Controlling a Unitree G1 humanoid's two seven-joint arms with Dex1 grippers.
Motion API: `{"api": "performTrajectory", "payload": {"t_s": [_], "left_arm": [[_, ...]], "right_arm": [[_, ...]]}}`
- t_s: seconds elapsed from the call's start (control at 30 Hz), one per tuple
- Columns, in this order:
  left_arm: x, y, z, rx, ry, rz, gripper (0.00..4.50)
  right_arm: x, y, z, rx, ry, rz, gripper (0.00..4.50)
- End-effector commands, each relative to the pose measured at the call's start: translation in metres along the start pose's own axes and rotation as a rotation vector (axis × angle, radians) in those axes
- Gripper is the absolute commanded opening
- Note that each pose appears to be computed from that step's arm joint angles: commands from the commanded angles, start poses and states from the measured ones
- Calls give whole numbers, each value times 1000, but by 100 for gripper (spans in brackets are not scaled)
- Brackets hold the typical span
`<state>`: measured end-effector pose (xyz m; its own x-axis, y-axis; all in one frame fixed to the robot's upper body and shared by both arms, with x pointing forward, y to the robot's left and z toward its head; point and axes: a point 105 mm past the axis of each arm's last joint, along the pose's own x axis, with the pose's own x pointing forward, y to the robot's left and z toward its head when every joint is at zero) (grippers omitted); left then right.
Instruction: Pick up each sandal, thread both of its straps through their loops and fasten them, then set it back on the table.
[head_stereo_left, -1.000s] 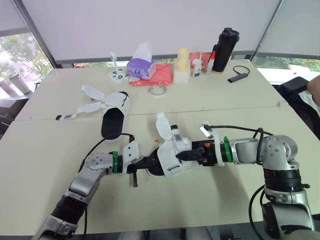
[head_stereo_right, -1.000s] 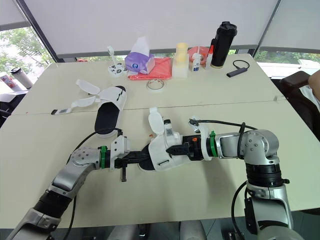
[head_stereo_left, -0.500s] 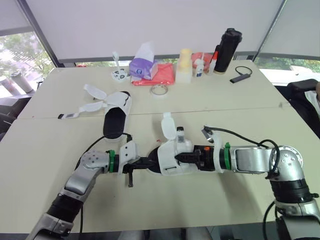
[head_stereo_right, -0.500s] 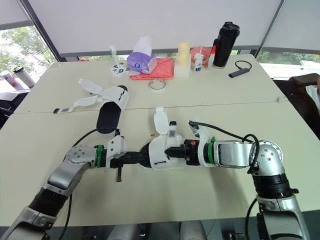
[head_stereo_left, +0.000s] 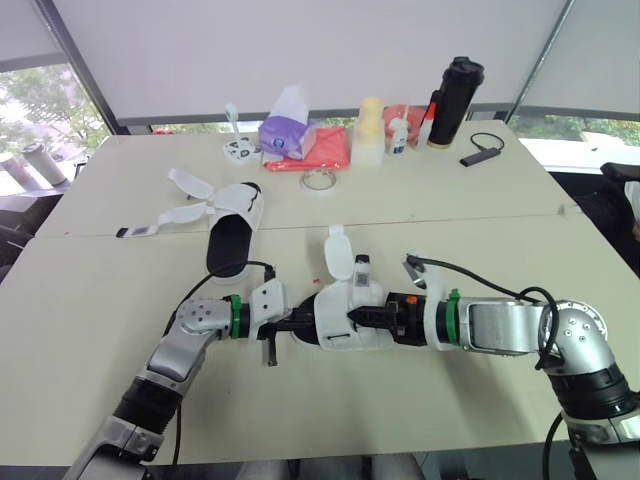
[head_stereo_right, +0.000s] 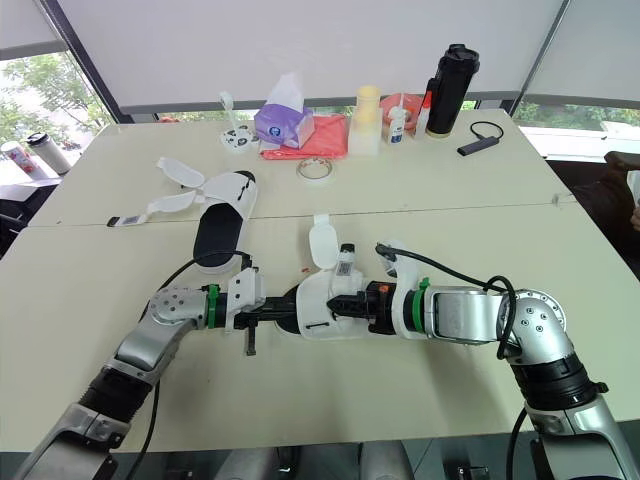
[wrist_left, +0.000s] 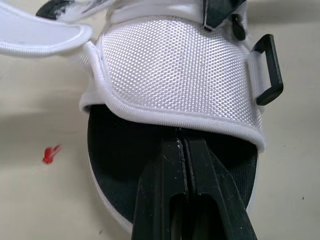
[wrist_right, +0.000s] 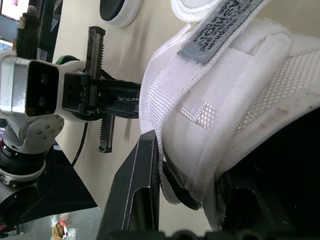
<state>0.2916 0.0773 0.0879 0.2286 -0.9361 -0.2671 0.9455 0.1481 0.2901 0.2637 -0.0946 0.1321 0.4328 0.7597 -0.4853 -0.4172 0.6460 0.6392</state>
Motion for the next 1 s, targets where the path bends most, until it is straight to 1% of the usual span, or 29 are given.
{"api": "performTrajectory", "payload": {"t_s": [0.03,0.43,0.5,0.53,0.57,0.67,0.7,0.87,1.0], "left_arm": [[3,-5,-7,9,40,-31,0],[0,-9,-25,29,153,-69,0],[0,-9,-26,27,155,-73,0],[0,-9,-26,24,153,-73,0],[1,-9,-25,20,150,-73,0],[2,-10,-23,10,140,-75,0],[2,-10,-23,8,138,-76,0],[2,-9,-21,-3,127,-74,0],[1,-8,-16,-25,98,-64,0]], "right_arm": [[-5,10,5,-33,-24,30,130],[-15,10,10,-80,-25,18,130],[-17,10,10,-88,-24,18,188],[-18,11,11,-92,-23,19,226],[-19,11,11,-100,-21,19,269],[-29,9,17,-136,-21,1,420],[-33,8,19,-147,-20,-10,449],[-55,4,18,-222,50,-62,449],[-82,-2,22,-393,133,-157,449]]}}
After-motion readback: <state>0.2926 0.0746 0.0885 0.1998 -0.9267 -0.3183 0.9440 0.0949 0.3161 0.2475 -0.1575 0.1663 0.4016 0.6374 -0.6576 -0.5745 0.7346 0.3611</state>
